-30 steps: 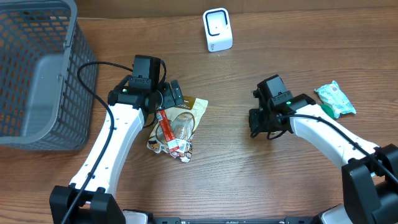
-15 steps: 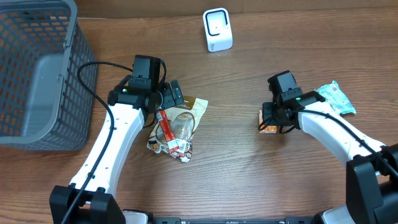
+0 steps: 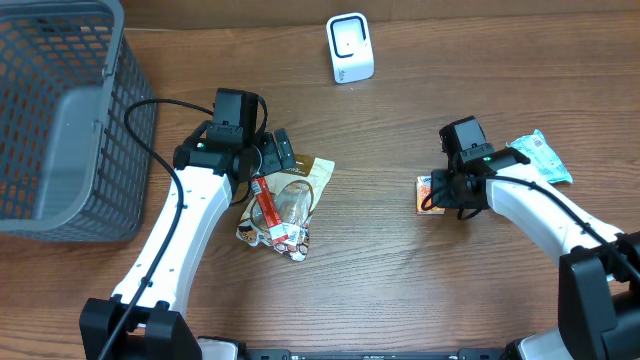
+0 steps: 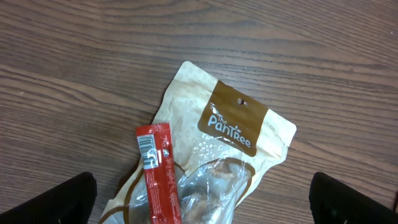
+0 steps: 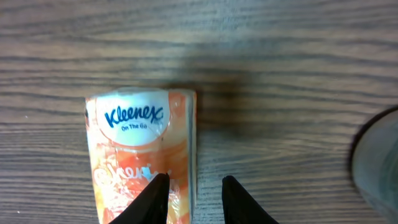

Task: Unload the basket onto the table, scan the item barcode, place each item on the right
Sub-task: 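Grasp the orange Kleenex pack with the right gripper, then lift the Kleenex pack and carry it toward the white scanner, then hold the Kleenex pack under the scanner with the right gripper, then carry the Kleenex pack to the right side and release it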

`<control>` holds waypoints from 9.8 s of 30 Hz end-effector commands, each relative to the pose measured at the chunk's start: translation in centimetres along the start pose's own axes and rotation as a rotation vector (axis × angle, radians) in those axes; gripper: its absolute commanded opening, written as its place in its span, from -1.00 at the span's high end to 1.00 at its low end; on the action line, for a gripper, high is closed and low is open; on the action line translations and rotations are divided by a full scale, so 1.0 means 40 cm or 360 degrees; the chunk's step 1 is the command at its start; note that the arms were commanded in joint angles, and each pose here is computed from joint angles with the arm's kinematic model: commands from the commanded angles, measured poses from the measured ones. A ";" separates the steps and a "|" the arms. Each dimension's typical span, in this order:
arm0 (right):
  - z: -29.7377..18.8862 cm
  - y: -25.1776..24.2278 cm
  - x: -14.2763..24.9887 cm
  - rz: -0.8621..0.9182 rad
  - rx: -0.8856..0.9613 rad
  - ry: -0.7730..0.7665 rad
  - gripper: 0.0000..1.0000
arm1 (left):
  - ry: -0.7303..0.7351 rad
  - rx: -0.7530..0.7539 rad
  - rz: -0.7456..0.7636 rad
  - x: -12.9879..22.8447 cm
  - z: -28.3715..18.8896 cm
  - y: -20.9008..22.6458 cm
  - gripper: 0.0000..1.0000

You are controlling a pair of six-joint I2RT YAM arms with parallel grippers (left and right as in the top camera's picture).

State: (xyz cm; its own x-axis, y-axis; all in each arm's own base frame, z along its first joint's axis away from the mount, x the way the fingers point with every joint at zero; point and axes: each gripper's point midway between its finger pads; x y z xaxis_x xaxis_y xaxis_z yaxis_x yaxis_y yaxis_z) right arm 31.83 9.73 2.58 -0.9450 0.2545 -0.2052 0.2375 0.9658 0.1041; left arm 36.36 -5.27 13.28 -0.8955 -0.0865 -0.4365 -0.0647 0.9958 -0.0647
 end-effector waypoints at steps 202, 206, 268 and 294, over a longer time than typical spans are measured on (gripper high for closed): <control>-0.266 0.462 -0.625 -0.1101 0.0185 -0.1051 0.93 | -0.0046 -0.0010 0.0035 -0.020 -0.018 0.001 -1.00; -0.235 0.486 -0.649 -0.1084 0.0163 -0.1113 0.93 | -0.0046 -0.0010 0.0035 -0.020 -0.018 0.001 -1.00; -0.493 0.325 -0.547 -0.0327 -0.0061 -0.0937 0.93 | -0.0047 -0.0010 0.0035 -0.020 -0.017 0.001 -0.99; -0.084 -0.195 -0.293 0.0313 0.0287 0.0135 0.25 | -0.0047 -0.0010 0.0035 -0.020 -0.018 0.001 -0.99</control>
State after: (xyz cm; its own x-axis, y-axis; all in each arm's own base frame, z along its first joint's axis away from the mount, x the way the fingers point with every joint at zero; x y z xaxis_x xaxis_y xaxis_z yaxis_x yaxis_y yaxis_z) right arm 40.07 -0.73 7.64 -0.8958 0.4315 -0.1067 0.4378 0.8980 -0.0436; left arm 36.36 -5.27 13.28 -0.8955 -0.0865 -0.4365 -0.0647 0.9958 -0.0647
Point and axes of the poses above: each gripper's point midway between its finger pads, its own z axis out along the fingers, its own y axis along the line the jaws close on, x = y × z, and after that the axes turned 13 degrees about z, right-handed
